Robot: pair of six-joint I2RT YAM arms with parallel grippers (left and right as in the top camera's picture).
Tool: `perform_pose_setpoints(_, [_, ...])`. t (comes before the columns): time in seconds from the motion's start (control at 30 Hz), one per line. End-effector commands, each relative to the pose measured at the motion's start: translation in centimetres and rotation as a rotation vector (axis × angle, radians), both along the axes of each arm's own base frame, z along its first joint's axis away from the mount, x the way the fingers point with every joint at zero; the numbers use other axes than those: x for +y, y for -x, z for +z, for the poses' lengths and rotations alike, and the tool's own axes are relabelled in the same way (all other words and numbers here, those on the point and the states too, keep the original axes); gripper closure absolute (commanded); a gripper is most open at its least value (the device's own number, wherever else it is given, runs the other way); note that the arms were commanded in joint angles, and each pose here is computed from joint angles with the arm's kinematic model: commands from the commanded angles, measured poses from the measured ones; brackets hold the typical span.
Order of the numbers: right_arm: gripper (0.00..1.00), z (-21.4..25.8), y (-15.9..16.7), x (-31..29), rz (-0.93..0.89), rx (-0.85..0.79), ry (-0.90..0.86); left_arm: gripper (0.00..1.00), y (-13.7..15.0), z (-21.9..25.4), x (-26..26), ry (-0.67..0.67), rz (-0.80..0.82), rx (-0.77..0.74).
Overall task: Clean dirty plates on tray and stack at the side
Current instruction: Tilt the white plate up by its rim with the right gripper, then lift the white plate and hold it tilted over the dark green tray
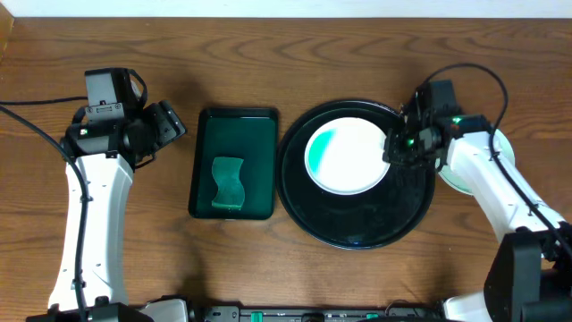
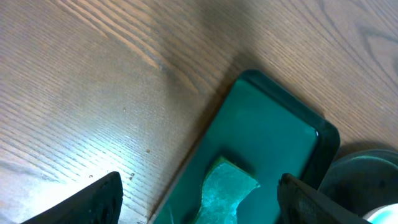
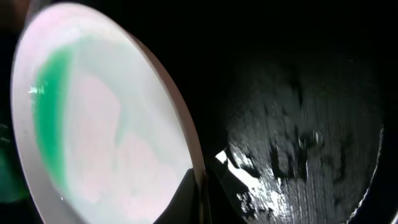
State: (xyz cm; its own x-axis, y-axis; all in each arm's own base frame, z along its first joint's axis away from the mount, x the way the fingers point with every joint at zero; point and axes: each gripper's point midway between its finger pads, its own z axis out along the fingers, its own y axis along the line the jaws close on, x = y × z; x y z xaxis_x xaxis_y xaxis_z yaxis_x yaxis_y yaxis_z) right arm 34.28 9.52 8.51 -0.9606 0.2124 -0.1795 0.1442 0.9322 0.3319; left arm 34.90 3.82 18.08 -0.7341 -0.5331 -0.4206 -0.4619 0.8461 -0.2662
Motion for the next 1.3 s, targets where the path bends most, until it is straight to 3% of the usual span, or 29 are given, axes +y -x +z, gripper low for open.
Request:
perform_pose_setpoints(0.0, [0.99,5.7,-2.8,1.0,0.038,-0.141,0.037,0.2,0.0,-0.2,0.3,-0.006,0.009,0.009])
perform_pose_setpoints(0.3, [0.99,11.0,-4.7,5.8,0.087,-0.316,0.095,0.2,0.0,-0.2,0.3,-0.006,0.009,0.009])
perform_pose_setpoints(0.83, [0.99,5.2,-4.7,17.9,0.287,-0.403,0.177,0.2,0.0,-0.2,0.3,-0.006,0.009,0.009])
perform_pose_setpoints(1.27, [0.99,6.2,-6.1,19.5,0.341,-0.522,0.209,0.2,0.0,-0.2,0.3,-0.006,0.009,0.009])
